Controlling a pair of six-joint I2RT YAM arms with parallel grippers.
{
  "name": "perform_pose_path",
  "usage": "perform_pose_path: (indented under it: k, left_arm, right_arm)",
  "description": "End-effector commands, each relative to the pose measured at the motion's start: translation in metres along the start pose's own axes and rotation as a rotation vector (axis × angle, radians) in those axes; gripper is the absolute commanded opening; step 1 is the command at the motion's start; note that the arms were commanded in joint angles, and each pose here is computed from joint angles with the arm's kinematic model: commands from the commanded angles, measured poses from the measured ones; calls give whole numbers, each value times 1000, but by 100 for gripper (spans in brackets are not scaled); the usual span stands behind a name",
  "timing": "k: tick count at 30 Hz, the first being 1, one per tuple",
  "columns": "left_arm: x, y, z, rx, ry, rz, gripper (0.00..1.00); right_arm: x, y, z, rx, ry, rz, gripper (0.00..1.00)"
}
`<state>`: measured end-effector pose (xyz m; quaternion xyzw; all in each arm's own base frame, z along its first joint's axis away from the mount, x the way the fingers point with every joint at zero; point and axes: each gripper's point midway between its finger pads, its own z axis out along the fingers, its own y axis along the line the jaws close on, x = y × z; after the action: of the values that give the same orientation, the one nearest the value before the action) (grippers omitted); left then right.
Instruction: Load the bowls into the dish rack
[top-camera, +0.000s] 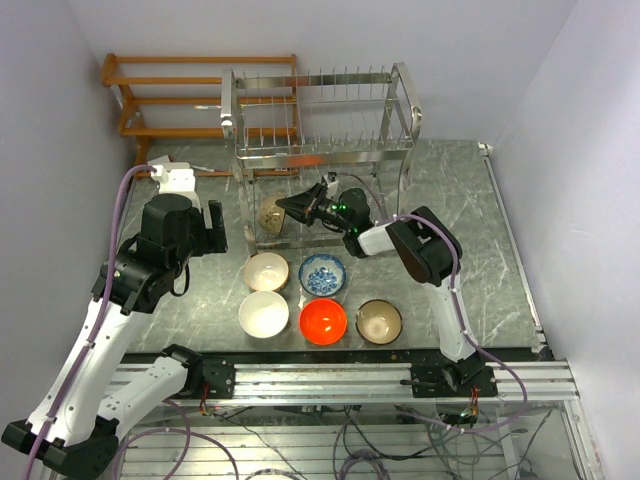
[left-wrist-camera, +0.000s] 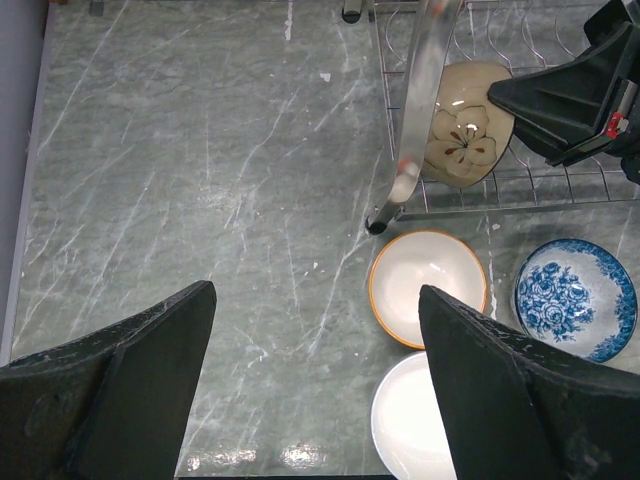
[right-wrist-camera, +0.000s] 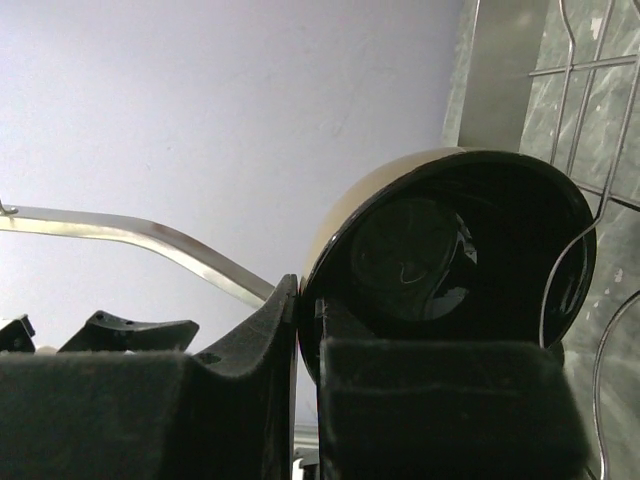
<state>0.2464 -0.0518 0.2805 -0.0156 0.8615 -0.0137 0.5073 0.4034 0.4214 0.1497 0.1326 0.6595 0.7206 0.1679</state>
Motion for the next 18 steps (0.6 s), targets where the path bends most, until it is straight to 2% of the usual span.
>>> perform_pose_path:
  k: [1, 4, 8, 13, 15, 18]
  left_arm:
    - [-7, 4, -1, -15, -29, -9, 93]
    - [-7, 5, -1, -19, -31, -7, 93]
    - [-8, 5, -2, -20, -36, -4, 93]
    - [-8, 6, -2, -20, -37, 2, 93]
    - [-8, 6, -3, -22, -40, 3, 93]
    - [-9, 6, -3, -21, -44, 0, 93]
  right_arm:
    - [3, 9, -4, -25, 10, -29, 1]
    - [4, 3, -6, 8, 8, -22, 16]
    - [5, 1, -4, 26, 26, -37, 24]
    - [5, 1, 0, 65, 39, -74, 42]
    - [5, 3, -1, 70, 44, -78, 53]
    - [7, 7, -2, 67, 51, -80, 55]
